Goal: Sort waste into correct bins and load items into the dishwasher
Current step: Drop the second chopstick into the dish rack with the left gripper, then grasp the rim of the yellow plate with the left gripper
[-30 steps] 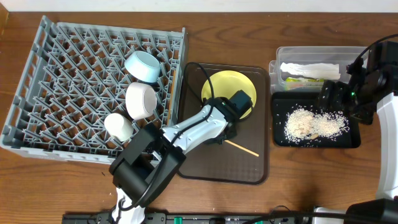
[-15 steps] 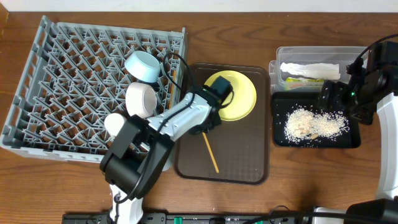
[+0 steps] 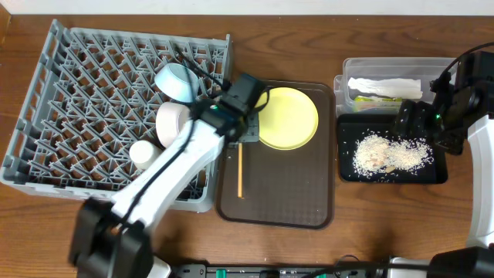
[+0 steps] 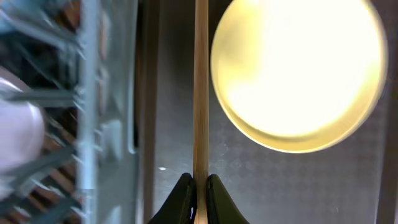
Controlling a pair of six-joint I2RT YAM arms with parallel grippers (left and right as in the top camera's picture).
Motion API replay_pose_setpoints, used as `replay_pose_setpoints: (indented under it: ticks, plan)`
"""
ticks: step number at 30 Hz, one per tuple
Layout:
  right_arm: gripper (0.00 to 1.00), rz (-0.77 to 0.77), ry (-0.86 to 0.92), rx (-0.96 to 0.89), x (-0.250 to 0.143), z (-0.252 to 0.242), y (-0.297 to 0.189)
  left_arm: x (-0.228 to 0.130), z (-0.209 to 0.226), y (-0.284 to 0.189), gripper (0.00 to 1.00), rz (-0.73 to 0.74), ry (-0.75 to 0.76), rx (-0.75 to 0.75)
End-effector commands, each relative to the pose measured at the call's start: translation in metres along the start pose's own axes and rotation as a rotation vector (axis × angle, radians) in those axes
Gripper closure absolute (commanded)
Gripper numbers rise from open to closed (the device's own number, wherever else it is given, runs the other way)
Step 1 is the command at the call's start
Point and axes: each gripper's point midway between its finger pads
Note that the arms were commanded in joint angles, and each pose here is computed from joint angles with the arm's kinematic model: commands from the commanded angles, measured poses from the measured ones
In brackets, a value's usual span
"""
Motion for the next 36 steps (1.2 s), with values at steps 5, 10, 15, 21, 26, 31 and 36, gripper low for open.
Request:
replay_pose_setpoints:
  ticks: [5, 10, 15, 21, 26, 31, 36]
  plan:
    - [0.08, -0.032, 0.007, 0.012, 0.003, 0.001, -0.01, 0.029, 0.035, -0.041, 0.92, -0.143, 0.296, 0.045]
    - [0.08, -0.032, 0.007, 0.012, 0.003, 0.001, -0.01, 0.052, 0.071, -0.033, 0.92, -0.189, 0.258, 0.161]
    - [0.08, -0.031, 0.007, 0.012, 0.003, 0.001, -0.01, 0.057, 0.081, -0.014, 0.92, -0.172, 0.236, 0.176]
    - [0.08, -0.031, 0.007, 0.012, 0.003, 0.001, -0.01, 0.062, 0.09, -0.011, 0.55, -0.182, 0.211, 0.187]
    - [0.08, -0.031, 0.007, 0.012, 0.003, 0.001, -0.01, 0.057, 0.066, -0.012, 0.28, -0.177, 0.214, 0.078]
    - [0.08, -0.032, 0.007, 0.012, 0.003, 0.001, -0.01, 0.042, -0.01, -0.011, 0.22, -0.168, 0.321, -0.179]
    - [0.08, -0.031, 0.007, 0.012, 0.003, 0.001, -0.01, 0.019, -0.074, 0.008, 0.19, -0.169, 0.622, -0.24]
Point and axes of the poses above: each gripper's point midway between its finger pads, its own y axis out along the fingers, its own z axis along the line the jaws close on, x = y × z, and after that the axes turned 7 degrees about y, right-handed
